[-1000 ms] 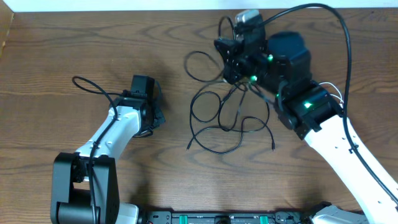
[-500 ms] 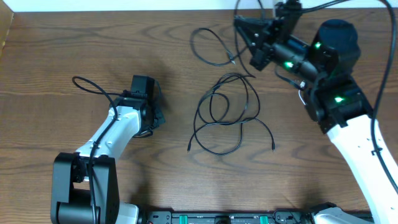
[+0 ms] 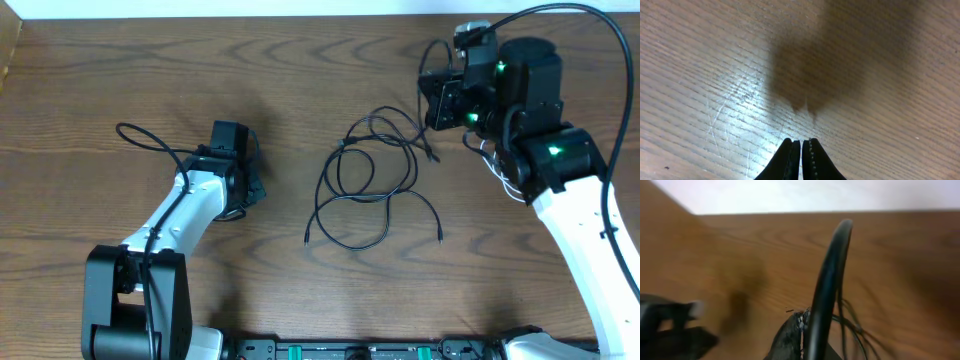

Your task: Untangle cables

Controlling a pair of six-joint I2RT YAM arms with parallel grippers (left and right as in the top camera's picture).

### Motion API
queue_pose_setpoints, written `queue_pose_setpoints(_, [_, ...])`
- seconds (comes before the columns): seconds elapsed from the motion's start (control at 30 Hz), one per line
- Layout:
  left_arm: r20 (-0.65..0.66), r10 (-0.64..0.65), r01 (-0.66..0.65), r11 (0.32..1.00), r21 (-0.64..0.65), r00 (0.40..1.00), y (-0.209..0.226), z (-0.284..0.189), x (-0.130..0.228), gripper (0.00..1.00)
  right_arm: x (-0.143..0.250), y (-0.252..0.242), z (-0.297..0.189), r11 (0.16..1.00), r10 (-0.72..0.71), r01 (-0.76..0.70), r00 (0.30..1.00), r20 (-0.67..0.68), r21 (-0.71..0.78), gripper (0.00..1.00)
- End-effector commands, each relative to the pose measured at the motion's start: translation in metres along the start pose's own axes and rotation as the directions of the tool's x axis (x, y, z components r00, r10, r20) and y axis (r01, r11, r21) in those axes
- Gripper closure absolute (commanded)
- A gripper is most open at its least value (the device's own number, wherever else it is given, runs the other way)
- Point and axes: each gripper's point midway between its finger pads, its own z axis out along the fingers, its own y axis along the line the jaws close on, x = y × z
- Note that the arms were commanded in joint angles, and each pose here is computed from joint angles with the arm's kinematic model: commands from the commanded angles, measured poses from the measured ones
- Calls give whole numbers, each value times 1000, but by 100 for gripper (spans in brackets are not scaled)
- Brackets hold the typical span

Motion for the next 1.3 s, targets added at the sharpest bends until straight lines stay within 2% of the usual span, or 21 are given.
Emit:
queue_pose_setpoints(0.0, [-13, -15, 15, 1000, -16, 1000, 5, 4, 4, 90, 5, -36, 8, 983, -12, 15, 1000, -16, 183, 99])
queue_pose_setpoints(0.17, [-13, -15, 15, 1000, -16, 1000, 5, 4, 4, 90, 32, -64, 24, 955, 21, 15, 993, -118, 297, 97])
queue_pose_setpoints(0.33, [-13, -15, 15, 1000, -16, 1000, 5, 4, 4, 90, 60, -79, 41, 942, 56, 22, 973, -222, 335, 91])
queue_pose_setpoints(0.5, [-13, -15, 15, 1000, -16, 1000, 5, 4, 4, 89, 84, -102, 53, 907, 94, 40, 951, -294, 419, 90])
queue_pose_setpoints(0.6, [-13, -15, 15, 1000, -16, 1000, 5, 4, 4, 90, 100, -103, 64, 911, 130, 22, 932, -338, 411, 89])
queue_pose_setpoints(0.7, [-13, -15, 15, 1000, -16, 1000, 5, 4, 4, 90, 121, -82, 80, 953, 145, -16, 899, -412, 301, 88])
queue_pose_setpoints(0.9, [-13, -15, 15, 1000, -16, 1000, 5, 4, 4, 90, 151, -70, 89, 967, 167, -38, 842, -513, 253, 73])
queue_pose_setpoints(0.97, [-13, -15, 15, 1000, -16, 1000, 5, 4, 4, 90, 161, -67, 90, 968, 168, -34, 822, -544, 248, 59])
queue_pose_setpoints(1.1, [-13, -15, 15, 1000, -16, 1000, 5, 4, 4, 90, 178, -59, 93, 971, 156, -12, 790, -593, 239, 39])
queue_pose_setpoints(1.17, [-13, -15, 15, 1000, -16, 1000, 5, 4, 4, 90, 185, -53, 96, 974, 143, 0, 779, -611, 229, 33])
queue_pose_setpoints(1.27, [-13, -15, 15, 1000, -16, 1000, 5, 4, 4, 90, 196, -45, 101, 977, 121, 21, 763, -635, 211, 28])
